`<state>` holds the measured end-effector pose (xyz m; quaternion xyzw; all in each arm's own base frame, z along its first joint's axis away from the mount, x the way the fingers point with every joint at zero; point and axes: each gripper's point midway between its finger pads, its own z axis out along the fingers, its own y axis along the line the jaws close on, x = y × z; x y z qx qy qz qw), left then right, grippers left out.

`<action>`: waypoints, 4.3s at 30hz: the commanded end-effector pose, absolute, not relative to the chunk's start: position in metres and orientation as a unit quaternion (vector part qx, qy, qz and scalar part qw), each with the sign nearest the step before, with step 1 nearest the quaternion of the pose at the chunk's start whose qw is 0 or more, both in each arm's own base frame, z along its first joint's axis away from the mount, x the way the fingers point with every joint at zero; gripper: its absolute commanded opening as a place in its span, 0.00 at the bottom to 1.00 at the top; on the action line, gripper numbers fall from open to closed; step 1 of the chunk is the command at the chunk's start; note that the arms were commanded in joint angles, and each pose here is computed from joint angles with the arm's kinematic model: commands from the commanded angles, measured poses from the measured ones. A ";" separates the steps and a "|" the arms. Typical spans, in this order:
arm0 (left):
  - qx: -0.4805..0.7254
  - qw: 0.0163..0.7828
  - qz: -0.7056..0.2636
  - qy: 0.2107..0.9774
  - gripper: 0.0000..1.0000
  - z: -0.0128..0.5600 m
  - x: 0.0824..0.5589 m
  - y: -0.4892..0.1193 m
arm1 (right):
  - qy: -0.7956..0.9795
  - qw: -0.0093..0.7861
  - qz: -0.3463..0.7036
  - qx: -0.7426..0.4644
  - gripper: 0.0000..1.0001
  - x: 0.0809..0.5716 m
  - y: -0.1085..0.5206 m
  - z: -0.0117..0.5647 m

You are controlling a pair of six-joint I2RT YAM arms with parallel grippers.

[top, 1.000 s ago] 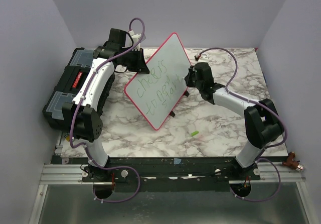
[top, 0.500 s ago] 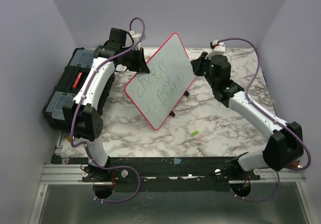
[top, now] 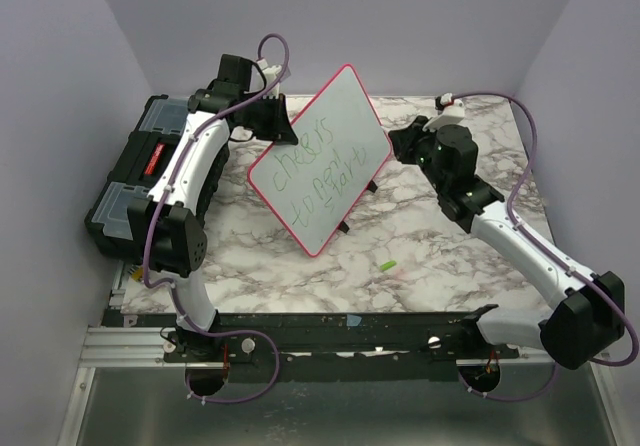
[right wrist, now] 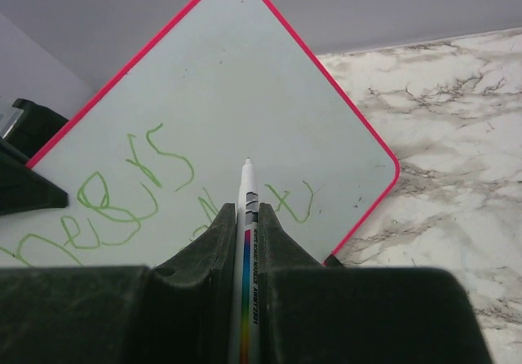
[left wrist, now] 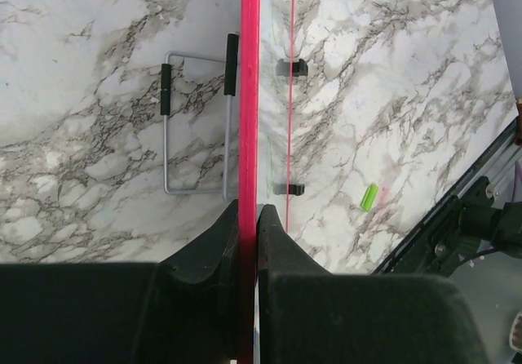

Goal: Write a sentence on the whiteboard
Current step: Write a sentence on the whiteboard, then close the whiteboard marker at the center of the board.

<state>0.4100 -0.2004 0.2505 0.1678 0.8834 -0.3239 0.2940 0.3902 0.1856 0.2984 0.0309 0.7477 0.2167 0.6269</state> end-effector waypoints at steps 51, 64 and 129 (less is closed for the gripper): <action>0.164 0.293 -0.193 0.922 0.36 0.172 0.436 -0.143 | 0.764 0.608 0.215 0.018 0.01 0.376 0.184 0.278; 0.145 0.306 -0.193 0.921 0.50 0.181 0.443 -0.143 | 0.764 0.609 0.213 0.020 0.01 0.376 0.183 0.277; 0.411 0.370 -0.286 0.782 0.64 0.162 0.202 -0.356 | 0.799 0.587 0.127 0.032 0.01 0.320 0.126 0.277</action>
